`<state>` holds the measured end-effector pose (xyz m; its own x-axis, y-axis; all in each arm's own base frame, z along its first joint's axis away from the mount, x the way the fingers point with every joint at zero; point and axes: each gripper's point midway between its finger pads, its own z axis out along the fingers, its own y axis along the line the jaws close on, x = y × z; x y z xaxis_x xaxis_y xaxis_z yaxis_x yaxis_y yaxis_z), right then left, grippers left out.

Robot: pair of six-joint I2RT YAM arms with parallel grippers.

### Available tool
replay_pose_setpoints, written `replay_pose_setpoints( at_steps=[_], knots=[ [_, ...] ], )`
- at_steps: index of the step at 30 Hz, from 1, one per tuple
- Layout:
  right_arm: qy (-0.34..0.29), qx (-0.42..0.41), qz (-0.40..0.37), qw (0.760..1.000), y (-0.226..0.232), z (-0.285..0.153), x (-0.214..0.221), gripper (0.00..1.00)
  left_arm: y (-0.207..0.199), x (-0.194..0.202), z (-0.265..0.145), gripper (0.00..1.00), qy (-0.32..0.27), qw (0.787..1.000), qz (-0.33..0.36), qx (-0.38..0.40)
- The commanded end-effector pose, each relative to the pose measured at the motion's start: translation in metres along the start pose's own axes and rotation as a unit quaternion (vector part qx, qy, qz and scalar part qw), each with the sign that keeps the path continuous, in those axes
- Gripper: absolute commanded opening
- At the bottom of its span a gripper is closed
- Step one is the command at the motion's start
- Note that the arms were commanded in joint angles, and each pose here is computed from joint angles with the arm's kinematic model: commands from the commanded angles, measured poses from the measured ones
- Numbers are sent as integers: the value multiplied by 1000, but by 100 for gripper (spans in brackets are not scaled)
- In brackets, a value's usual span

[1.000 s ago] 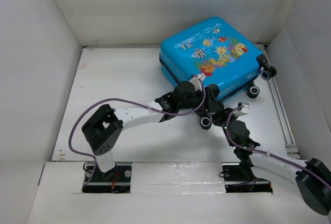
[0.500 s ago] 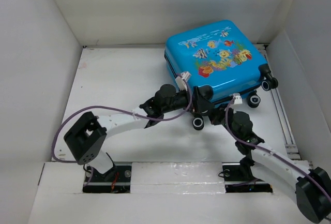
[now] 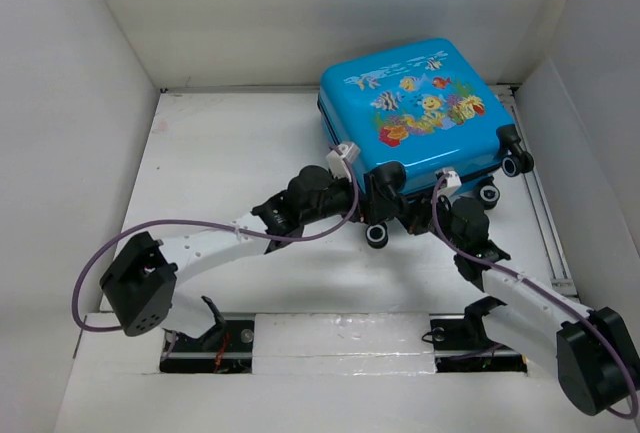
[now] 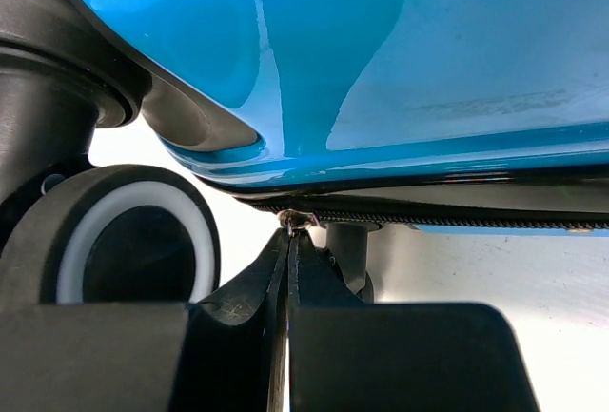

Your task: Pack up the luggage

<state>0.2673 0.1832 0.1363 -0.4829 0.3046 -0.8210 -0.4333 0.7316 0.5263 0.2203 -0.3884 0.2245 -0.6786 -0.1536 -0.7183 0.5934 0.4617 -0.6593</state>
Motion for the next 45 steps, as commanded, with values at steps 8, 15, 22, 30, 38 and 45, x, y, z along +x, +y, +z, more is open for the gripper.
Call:
replay_pose_setpoints(
  at_steps=[8,15,22,30,38,45],
  knots=[
    [-110,-82,-50,989,46,1,-76,0,11,18,9,86,-6,999,-33,12],
    [-86,-104,-34,990,49,3,-56,0,-9,0,26,55,-26,997,-42,51],
    [-61,-133,-2,989,67,-1,-14,0,-34,-29,37,1,-36,996,-31,75],
    [-80,-217,70,970,132,1,-11,0,-43,-33,52,0,-18,996,-26,87],
    [-42,-135,43,989,108,11,2,54,-33,-60,9,27,-79,997,8,17],
    [-16,-5,4,1000,63,-16,6,71,45,-31,-36,59,-124,985,2,-123]
  ],
)
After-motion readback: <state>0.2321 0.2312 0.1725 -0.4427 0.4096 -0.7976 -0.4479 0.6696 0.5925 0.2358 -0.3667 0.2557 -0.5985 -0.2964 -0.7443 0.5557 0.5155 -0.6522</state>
